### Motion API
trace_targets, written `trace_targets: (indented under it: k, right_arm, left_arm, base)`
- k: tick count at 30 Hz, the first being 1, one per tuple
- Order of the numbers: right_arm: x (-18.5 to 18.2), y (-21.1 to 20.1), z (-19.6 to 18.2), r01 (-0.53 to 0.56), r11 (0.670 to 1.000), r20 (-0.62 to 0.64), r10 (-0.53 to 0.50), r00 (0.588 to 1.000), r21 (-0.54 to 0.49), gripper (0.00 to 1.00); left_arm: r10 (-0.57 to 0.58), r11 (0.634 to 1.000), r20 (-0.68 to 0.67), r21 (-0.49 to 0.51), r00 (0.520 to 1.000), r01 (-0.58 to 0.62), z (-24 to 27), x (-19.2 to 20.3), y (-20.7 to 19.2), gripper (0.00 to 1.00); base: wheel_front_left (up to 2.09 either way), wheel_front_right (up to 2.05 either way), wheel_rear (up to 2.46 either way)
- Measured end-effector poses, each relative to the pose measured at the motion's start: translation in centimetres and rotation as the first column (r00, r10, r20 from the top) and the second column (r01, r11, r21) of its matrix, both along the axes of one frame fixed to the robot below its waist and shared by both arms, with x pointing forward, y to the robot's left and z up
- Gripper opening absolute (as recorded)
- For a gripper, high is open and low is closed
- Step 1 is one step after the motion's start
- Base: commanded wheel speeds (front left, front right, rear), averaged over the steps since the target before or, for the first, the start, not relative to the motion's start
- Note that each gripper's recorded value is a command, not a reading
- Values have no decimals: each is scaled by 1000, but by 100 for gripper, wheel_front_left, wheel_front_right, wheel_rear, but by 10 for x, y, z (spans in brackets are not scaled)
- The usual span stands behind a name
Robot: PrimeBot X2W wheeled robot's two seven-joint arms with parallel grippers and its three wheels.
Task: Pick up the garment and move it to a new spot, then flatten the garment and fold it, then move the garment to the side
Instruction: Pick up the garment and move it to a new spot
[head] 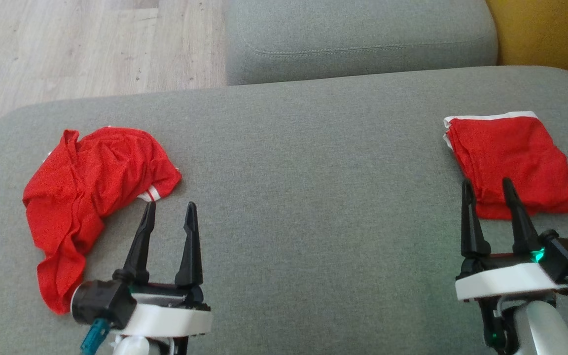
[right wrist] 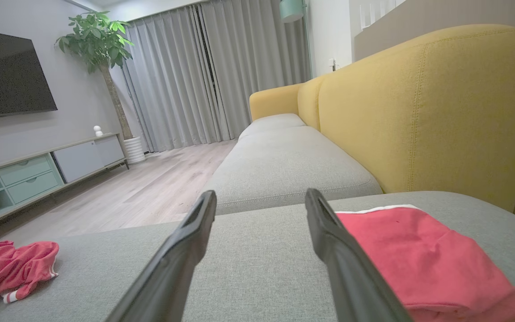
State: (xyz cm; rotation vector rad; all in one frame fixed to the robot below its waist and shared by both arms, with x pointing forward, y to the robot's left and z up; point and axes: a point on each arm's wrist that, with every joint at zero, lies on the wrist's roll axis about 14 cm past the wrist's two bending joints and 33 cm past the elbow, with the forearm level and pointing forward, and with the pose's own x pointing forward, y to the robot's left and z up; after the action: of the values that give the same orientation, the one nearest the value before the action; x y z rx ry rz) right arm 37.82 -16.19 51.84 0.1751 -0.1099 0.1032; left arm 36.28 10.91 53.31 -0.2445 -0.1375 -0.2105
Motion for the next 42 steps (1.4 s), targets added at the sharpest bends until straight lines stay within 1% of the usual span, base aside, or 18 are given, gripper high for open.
trace_targets:
  k: [15,19,25,27,29,30,34,38,39,42]
  right_arm:
    - [0,1,-1,-2,1000,-3,2,1000,0,100]
    - [2,6,-1,-19,1000,-2,19,1000,0,100]
    - [4,26,0,-77,997,-1,77,997,3,100]
    - [6,43,-1,-127,992,-2,127,992,6,100]
    - [6,49,-1,-142,990,-5,142,990,7,100]
    - [4,60,-6,-177,984,-19,177,984,14,100]
    - [2,83,-14,-244,970,-42,245,969,19,100]
    - [3,107,-12,-310,950,-39,311,950,26,100]
    - [3,107,-12,-310,950,-39,311,950,26,100]
    - [3,123,-12,-355,935,-38,356,934,27,100]
  left_arm:
    - [2,1000,-2,0,1000,-2,-1,0,1,100]
    - [11,1000,-2,0,1000,-11,0,-1,3,100]
    - [47,999,-2,2,999,-47,0,-5,14,100]
    - [78,997,0,3,997,-78,0,-9,23,100]
    - [89,996,0,3,996,-89,0,-10,27,100]
    - [114,993,2,4,993,-114,1,-14,35,100]
    - [173,985,7,12,985,-173,2,-23,53,100]
    - [241,970,13,20,970,-241,3,-34,75,100]
    - [241,970,13,20,970,-241,3,-34,75,100]
    - [288,957,6,25,958,-288,0,-44,89,100]
  base:
    - [0,0,0]
    - [0,0,0]
    - [0,0,0]
    - [0,0,0]
    - [0,0,0]
    - [0,0,0]
    - [0,0,0]
    - [0,0,0]
    - [0,0,0]
    - [0,0,0]
